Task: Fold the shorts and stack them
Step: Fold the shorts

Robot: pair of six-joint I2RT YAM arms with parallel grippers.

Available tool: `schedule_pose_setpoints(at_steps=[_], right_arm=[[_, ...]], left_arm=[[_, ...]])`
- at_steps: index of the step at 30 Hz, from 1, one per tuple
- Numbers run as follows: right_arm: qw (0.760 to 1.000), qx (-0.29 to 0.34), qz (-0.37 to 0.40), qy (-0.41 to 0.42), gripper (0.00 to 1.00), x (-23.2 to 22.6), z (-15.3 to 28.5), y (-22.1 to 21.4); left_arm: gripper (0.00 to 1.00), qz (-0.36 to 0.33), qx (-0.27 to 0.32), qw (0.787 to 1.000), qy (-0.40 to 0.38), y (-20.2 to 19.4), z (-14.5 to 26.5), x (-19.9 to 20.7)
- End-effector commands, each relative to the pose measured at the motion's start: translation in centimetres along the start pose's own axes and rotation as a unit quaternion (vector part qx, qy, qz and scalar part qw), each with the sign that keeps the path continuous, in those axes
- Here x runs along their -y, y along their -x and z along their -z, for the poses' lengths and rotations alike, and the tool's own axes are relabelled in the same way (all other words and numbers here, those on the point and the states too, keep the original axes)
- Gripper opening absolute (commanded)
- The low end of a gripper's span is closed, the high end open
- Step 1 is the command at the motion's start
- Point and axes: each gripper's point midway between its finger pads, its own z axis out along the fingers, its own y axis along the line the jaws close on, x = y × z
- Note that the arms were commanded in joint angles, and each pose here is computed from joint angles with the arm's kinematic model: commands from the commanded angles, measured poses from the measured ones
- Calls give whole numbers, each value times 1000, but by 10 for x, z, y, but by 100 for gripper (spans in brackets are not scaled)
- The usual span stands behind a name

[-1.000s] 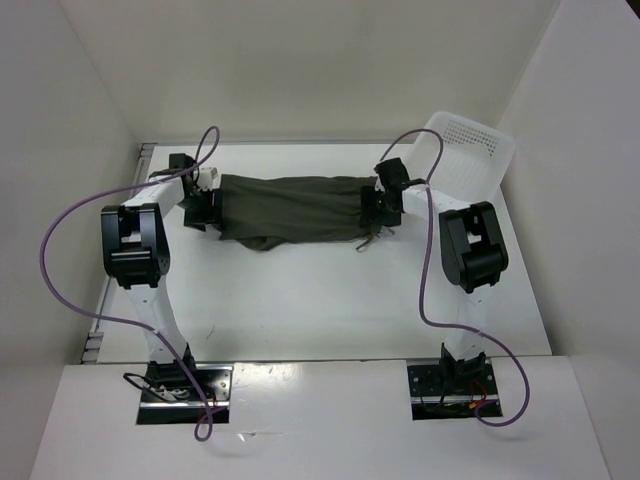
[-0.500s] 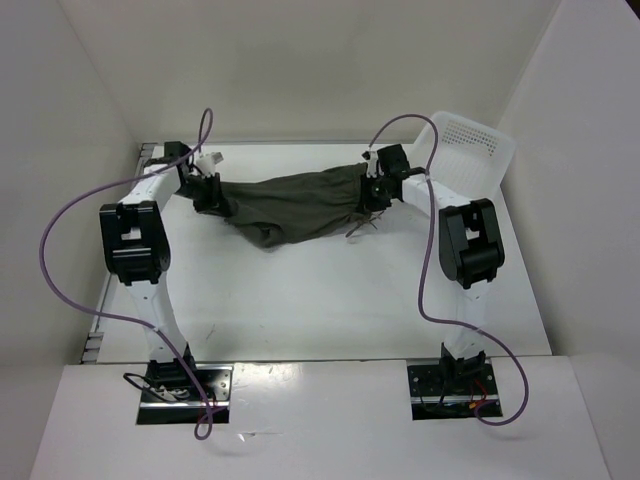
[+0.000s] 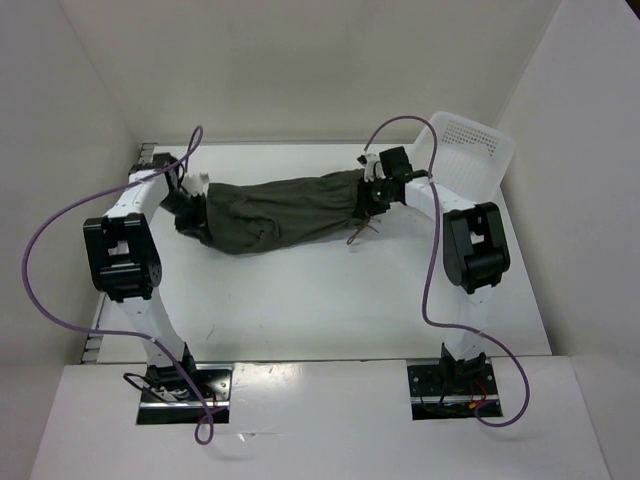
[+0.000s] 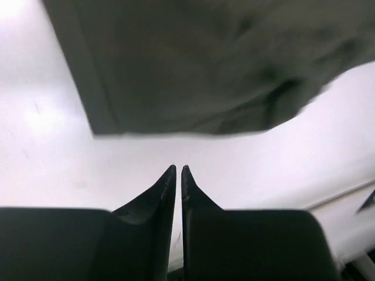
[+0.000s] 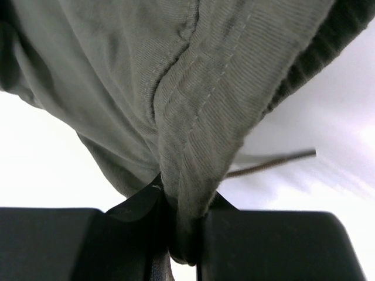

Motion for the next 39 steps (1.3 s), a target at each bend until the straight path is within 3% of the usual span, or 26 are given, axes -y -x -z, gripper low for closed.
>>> schedule_pose_setpoints(at_steps=[1, 5, 8, 13, 16, 20, 23, 27, 36, 39], right_arm=[[999, 20, 31, 11, 0, -14, 24, 6], [999, 20, 48, -2, 0, -9, 27, -4], [998, 12, 53, -12, 0, -7, 24, -10], [997, 21, 66, -12, 0, -9, 29, -6], [998, 20, 66, -12, 0, -9, 29, -11], [997, 23, 72, -12, 0, -10, 32, -13], [997, 19, 70, -12, 0, -9, 31, -17], [997, 22, 71, -12, 0, -10, 34, -19], [998, 9, 66, -12, 0, -9, 34, -36], [997, 13, 72, -12, 0, -10, 36, -33]], left_arm=[[16, 64, -90, 993, 46, -64, 4, -33], [27, 79, -128, 984, 94, -95, 5, -54], [30, 71, -103, 988, 95, -82, 3, -56], [40, -20, 52, 998, 12, 4, 25, 5], [58, -66, 80, 994, -23, 22, 22, 39], [60, -63, 37, 997, -24, 29, -22, 32], [62, -62, 37, 997, -6, 44, -37, 21], [66, -82, 71, 994, -29, 64, -42, 32], [66, -109, 49, 992, -48, 58, -66, 58], [60, -111, 42, 991, -54, 57, -73, 62]])
